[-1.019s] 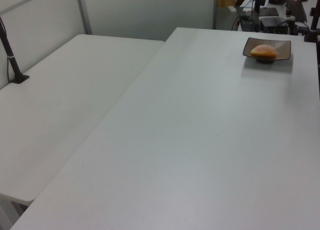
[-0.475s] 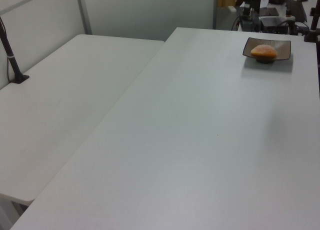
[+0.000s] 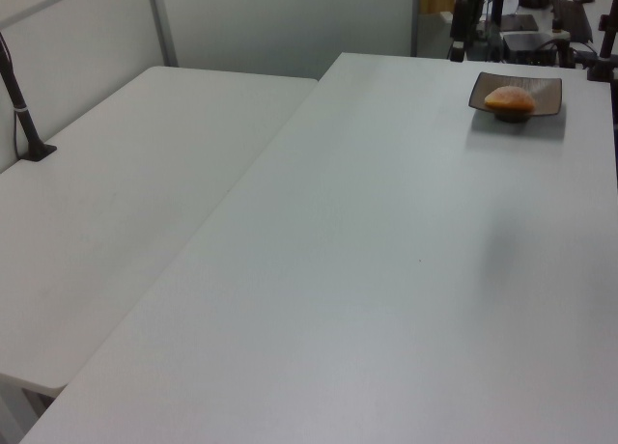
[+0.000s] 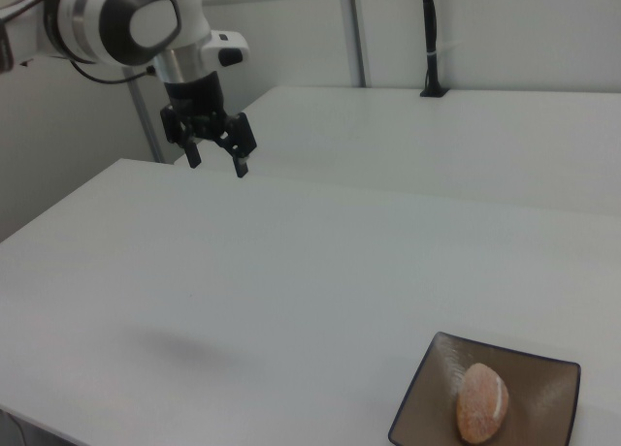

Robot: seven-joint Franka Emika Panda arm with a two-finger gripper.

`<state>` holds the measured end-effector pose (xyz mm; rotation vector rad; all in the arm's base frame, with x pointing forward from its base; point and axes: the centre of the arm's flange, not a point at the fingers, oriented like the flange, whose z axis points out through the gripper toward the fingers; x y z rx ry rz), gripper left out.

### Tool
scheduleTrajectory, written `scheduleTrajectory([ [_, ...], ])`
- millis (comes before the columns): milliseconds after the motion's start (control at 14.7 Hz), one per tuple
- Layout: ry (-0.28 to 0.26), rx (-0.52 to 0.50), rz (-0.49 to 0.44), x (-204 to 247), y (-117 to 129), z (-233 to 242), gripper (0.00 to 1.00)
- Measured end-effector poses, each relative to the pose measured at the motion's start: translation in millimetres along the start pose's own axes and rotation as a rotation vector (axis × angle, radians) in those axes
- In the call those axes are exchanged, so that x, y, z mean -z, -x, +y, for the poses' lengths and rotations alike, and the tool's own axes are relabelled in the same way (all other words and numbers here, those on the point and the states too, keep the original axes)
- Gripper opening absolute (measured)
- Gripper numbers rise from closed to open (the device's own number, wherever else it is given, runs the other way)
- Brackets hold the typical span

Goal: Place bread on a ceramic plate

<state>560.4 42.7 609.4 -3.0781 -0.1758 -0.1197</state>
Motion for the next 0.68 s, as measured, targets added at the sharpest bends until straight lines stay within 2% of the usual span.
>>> scheduleTrajectory([
  [204,0.003,0.053,0.022,-8.8,-7.0,3.5,1.00],
  [679,0.005,0.081,0.025,-8.0,-6.9,10.8,1.00],
])
